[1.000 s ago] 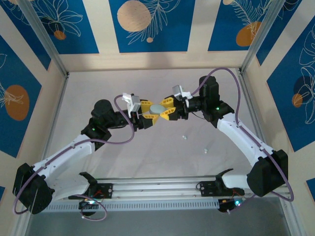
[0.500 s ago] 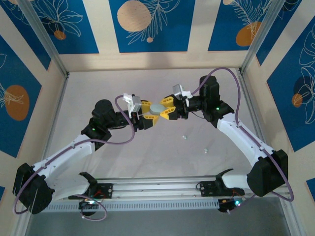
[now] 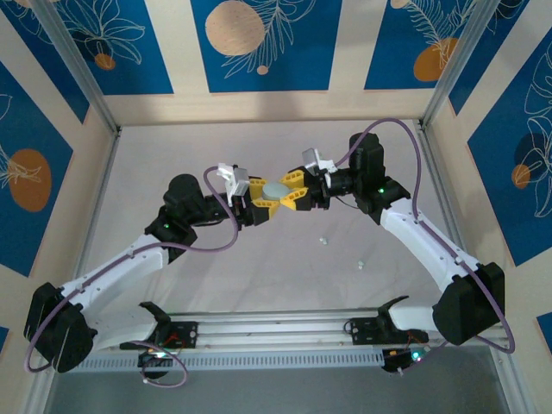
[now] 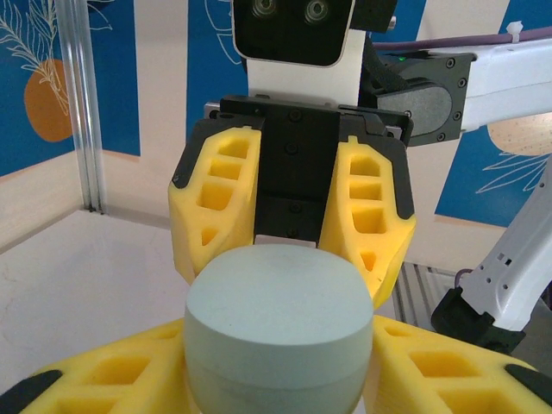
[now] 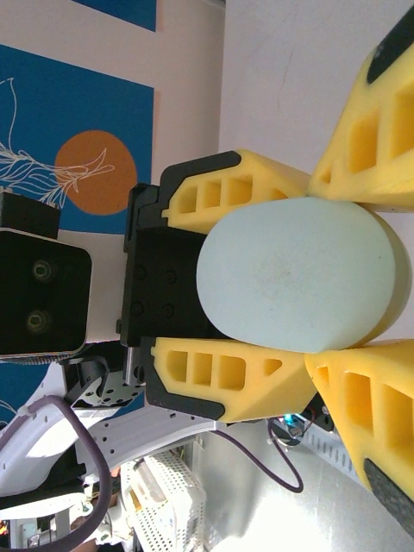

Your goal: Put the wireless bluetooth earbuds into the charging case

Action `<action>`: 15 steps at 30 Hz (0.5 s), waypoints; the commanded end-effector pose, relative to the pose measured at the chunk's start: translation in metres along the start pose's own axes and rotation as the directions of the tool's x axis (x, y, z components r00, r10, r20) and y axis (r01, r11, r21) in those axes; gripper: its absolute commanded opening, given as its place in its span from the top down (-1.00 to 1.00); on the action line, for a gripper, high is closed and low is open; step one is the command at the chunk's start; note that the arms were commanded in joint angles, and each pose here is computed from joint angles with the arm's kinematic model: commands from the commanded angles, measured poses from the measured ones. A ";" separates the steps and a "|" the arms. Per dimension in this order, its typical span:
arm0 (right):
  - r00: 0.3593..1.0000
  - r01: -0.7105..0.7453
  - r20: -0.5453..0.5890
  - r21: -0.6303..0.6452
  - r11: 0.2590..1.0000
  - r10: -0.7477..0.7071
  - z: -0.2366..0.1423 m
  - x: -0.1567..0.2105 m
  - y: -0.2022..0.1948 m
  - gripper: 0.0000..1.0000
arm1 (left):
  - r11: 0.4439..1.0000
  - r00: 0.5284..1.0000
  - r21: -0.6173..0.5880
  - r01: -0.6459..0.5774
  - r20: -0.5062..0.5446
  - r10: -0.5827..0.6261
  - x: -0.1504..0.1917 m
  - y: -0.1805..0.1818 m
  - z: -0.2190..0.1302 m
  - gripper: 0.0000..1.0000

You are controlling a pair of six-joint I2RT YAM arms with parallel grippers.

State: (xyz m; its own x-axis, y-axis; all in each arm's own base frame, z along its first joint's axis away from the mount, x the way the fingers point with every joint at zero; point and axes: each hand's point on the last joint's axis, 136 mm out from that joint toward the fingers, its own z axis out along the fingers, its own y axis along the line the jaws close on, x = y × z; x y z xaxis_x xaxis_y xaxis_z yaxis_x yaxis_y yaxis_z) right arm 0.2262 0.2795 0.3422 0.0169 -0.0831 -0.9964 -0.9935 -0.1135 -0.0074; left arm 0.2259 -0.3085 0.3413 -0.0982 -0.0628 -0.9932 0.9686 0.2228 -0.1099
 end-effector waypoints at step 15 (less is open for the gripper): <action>0.993 -0.115 -0.011 0.056 0.992 0.115 -0.001 -0.004 -0.008 0.15 | 0.996 0.998 0.061 -0.062 0.019 0.061 -0.007 -0.014 0.003 0.36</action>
State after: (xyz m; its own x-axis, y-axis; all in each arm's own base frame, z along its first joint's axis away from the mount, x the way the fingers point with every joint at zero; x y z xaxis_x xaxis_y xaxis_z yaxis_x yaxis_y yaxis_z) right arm 0.2263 0.2797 0.3420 -0.0046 -0.0873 -0.9962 -0.9938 -0.1101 0.0142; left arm 0.2257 -0.3087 0.3410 -0.1006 -0.0621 -0.9930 0.9686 0.2221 -0.1120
